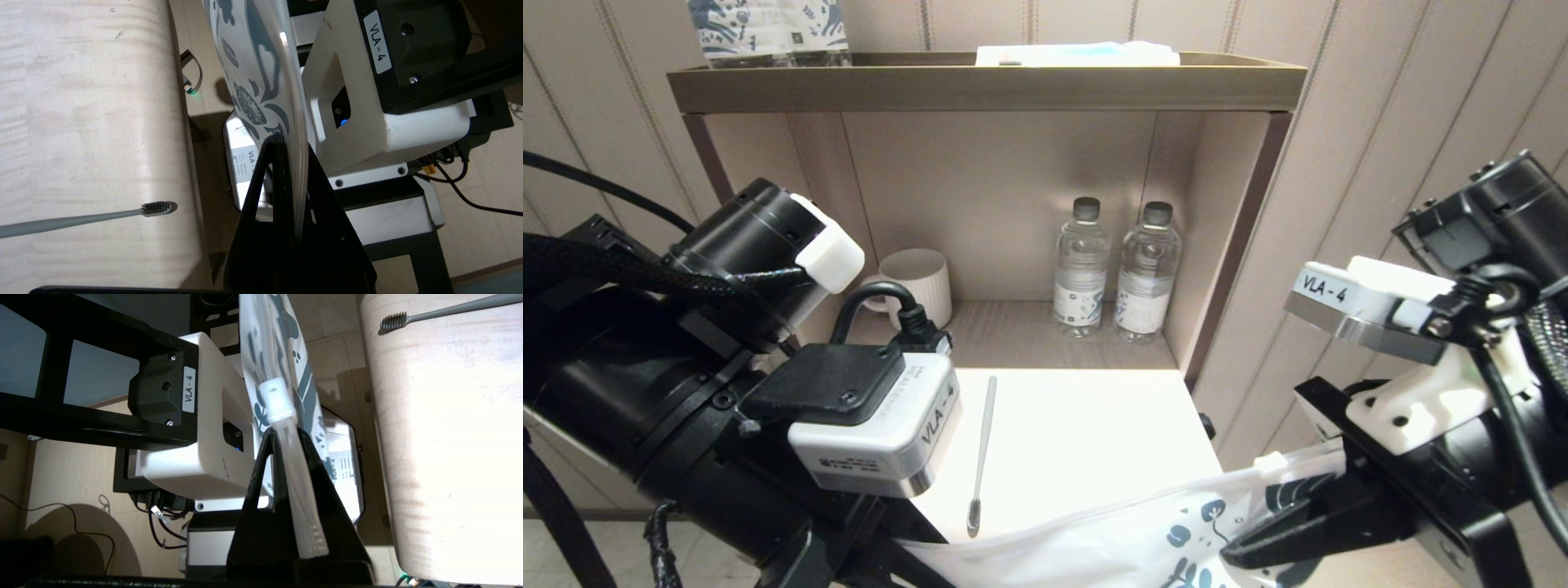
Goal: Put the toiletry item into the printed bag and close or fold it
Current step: Hand it to the other hand
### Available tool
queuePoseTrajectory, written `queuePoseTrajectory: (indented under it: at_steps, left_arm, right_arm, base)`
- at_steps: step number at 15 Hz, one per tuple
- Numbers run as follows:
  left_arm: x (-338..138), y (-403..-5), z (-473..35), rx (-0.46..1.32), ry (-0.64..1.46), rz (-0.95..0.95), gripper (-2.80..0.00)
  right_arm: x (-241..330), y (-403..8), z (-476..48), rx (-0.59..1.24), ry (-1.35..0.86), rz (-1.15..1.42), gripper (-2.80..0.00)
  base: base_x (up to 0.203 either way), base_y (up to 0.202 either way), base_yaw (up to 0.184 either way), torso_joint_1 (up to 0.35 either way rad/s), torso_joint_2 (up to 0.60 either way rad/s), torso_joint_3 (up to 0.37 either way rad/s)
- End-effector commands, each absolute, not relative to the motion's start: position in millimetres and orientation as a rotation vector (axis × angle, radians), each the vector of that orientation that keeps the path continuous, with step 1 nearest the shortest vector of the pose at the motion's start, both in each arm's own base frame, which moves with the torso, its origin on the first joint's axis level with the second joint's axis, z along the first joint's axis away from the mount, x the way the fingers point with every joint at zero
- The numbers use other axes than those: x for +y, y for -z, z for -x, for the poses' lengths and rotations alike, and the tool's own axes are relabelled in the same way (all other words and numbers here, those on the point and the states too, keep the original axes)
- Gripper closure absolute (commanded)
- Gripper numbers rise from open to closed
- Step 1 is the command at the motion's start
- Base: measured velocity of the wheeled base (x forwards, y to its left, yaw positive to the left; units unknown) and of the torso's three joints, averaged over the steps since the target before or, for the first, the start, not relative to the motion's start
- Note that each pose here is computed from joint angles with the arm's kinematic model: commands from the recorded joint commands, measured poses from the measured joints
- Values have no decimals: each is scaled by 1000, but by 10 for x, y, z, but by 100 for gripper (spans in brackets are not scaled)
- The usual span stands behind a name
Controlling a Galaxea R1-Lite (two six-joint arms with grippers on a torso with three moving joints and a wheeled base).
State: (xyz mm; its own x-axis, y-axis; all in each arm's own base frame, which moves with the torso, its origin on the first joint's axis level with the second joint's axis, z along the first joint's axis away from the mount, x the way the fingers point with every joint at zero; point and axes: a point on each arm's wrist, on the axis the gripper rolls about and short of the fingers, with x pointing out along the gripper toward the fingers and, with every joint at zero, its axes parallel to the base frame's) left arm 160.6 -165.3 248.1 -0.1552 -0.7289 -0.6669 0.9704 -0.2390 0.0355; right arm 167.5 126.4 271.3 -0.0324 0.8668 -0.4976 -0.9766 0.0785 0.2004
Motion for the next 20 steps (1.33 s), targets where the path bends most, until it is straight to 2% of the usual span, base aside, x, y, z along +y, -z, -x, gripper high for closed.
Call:
queuePoseTrajectory:
  at_steps: [1, 9, 10, 16, 20]
  left_arm:
    - [-1658, -2479, -1608, 483, 1715, -681, 0]
    - [-1695, -2409, -1654, 498, 1717, -687, 0]
    - [-1705, -2409, -1665, 487, 1714, -688, -280]
    - [-1665, -2610, -1826, 376, 1627, -644, -280]
    - [-1809, -2683, -2060, 369, 1598, -615, -280]
  right_arm:
    - [1271, -2736, -1673, 568, -1509, 240, 0]
    - [1308, -2723, -1661, 573, -1527, 244, 0]
    - [1309, -2717, -1665, 575, -1527, 243, 0]
    - [1299, -2629, -1681, 602, -1514, 232, 0]
    - [1340, -2616, -1719, 597, -1514, 224, 0]
  base:
    - [0, 0, 0, 0, 0, 0]
    - [0, 0, 0, 0, 0, 0]
    - [0, 0, 0, 0, 0, 0]
    - [0, 0, 0, 0, 0, 0]
    - [0, 0, 0, 0, 0, 0]
